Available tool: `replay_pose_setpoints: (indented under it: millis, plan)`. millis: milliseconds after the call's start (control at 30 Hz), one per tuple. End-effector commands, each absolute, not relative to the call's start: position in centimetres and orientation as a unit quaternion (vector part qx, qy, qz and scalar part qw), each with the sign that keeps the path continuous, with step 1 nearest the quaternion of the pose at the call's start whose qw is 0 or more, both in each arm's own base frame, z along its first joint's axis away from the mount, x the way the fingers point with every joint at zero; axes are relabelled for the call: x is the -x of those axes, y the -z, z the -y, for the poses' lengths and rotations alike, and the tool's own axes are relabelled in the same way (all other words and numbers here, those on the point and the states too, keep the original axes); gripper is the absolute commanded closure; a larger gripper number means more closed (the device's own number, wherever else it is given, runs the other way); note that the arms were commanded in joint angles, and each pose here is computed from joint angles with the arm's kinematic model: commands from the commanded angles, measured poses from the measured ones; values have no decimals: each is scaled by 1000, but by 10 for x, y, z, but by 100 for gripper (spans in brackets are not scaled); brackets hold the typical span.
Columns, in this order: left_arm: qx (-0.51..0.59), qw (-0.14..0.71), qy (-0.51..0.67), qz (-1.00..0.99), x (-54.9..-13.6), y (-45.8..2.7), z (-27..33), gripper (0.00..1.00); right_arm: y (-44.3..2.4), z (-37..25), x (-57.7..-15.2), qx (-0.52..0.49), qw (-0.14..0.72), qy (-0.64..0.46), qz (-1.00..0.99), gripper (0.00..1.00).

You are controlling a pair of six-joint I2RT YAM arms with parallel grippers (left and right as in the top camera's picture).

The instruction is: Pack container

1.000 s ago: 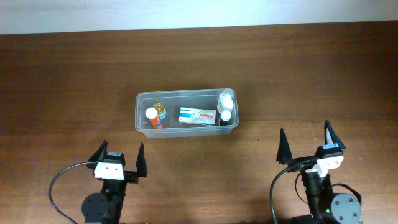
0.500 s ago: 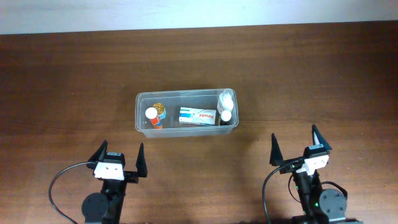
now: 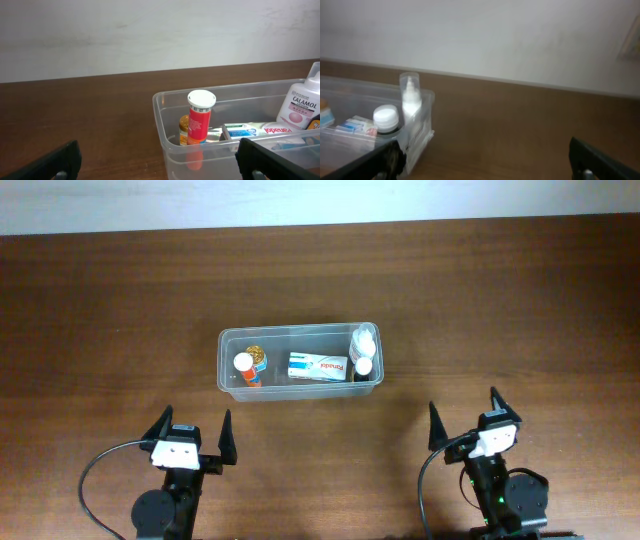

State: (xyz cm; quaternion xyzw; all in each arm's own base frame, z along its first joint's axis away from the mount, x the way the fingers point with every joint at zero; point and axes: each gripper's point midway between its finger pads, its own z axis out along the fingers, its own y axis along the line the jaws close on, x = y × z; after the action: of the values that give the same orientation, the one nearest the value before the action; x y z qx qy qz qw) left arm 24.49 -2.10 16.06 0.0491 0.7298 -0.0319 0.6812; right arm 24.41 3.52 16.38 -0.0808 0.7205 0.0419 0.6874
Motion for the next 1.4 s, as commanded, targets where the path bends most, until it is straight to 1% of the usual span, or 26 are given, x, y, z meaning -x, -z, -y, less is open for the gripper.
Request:
replay_pose_setpoints:
  millis: [0,133,1367]
  plan:
    - [-54,682,25,-729,-245,-159,21,1,-158,-38,-243,94,682,-43,-724,2]
    - [-54,682,25,-729,-245,-159,21,1,-159,-40,-243,107,683,-38,-721,2]
    - [-54,682,25,-729,-245,-159,21,1,-159,-38,-243,104,683,-34,-722,2]
